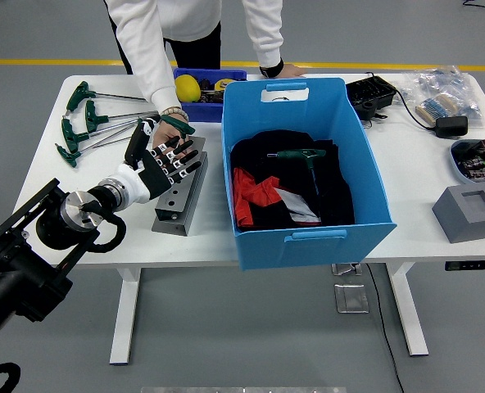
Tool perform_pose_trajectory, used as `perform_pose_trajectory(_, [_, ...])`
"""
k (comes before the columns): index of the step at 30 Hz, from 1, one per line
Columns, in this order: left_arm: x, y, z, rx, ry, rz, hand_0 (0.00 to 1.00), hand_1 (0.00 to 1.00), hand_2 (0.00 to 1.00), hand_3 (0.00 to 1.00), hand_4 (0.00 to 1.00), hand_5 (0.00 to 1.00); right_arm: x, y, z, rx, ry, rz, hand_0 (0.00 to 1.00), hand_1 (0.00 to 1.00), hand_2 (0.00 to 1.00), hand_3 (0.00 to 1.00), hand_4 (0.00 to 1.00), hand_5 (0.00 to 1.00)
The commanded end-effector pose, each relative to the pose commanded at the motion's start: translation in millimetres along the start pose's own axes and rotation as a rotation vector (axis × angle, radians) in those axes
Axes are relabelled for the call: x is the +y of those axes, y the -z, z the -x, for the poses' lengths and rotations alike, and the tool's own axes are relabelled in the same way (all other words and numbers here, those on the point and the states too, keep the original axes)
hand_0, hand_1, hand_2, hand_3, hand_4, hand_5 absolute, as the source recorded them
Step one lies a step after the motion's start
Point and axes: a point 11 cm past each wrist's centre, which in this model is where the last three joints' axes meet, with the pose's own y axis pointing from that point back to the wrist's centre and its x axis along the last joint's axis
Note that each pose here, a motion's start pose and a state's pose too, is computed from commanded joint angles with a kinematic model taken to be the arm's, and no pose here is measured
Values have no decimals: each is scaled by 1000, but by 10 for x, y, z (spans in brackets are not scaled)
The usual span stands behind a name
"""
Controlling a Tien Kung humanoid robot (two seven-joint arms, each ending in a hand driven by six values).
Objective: Lift tool from toolbox,place it in box,lift tool from toolbox,place it in box
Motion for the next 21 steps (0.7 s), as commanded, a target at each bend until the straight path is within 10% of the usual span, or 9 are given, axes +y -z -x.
perform_pose_trajectory(21, [-142, -19, -77, -71, -24, 12, 537, 636, 769, 978, 782, 863, 0, -17, 31, 9, 6, 3, 646, 640, 730, 570, 831, 656])
